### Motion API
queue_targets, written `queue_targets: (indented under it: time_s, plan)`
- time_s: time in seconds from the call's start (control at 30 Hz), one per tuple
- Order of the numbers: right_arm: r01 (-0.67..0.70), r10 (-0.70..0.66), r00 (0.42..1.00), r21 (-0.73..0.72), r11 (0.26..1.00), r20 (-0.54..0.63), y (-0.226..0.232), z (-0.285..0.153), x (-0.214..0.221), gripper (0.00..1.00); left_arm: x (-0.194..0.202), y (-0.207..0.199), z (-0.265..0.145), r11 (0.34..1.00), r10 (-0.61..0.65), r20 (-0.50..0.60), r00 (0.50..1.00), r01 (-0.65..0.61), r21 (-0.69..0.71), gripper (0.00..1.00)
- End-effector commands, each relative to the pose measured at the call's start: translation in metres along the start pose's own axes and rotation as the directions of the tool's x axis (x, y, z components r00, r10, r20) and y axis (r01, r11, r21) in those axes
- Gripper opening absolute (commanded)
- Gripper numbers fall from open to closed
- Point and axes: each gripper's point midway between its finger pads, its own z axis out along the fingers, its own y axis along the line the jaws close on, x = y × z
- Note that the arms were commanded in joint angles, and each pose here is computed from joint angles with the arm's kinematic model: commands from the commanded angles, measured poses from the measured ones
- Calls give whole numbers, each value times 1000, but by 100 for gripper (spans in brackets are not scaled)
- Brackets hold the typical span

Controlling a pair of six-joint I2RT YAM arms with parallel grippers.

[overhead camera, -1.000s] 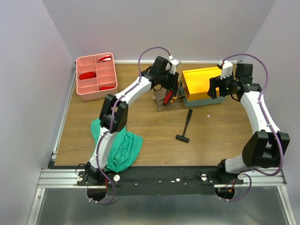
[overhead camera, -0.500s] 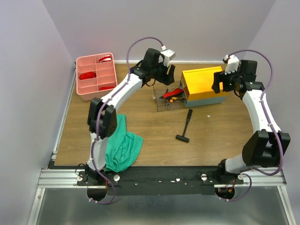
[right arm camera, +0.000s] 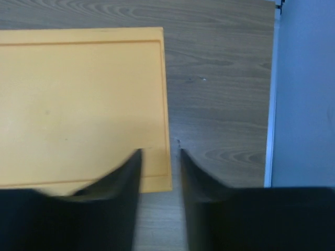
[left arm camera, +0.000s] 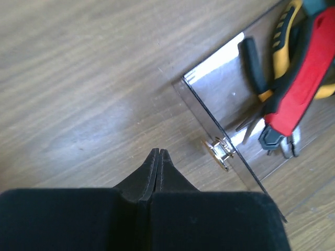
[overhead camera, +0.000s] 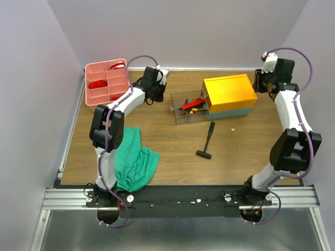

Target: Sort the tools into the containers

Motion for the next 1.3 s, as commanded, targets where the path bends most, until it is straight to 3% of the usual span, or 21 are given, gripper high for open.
queue_targets:
  time_s: [0.0, 0.07, 0.2, 0.57, 0.8, 1.27]
  plan:
    - [4, -4, 1000, 27, 1000, 11, -20, 10, -10, 13, 7, -11, 21, 998, 37, -20, 999, -35, 51, 0]
    - [7, -7, 1000, 40, 999, -4, -25, 16, -6, 1, 11, -17, 28, 996, 27, -32, 999, -24, 91, 0]
    - [19, -17, 999, 60, 998, -34, -33, 26, 3, 1, 7, -33, 32, 989, 22, -22, 999, -19, 147, 0]
    - [-35, 12, 985, -132, 991, -170, 5, 47, 57, 1, 18, -74, 58, 968, 17, -51, 999, -4, 250, 0]
    - [-67, 17, 974, -216, 974, -225, 23, 47, 80, 2, 3, -107, 75, 939, 1, -20, 1000, 6, 344, 0]
    - [-66, 6, 969, -236, 969, -247, 33, 48, 87, 4, -2, -179, 91, 836, -101, -29, 994, 101, 539, 0]
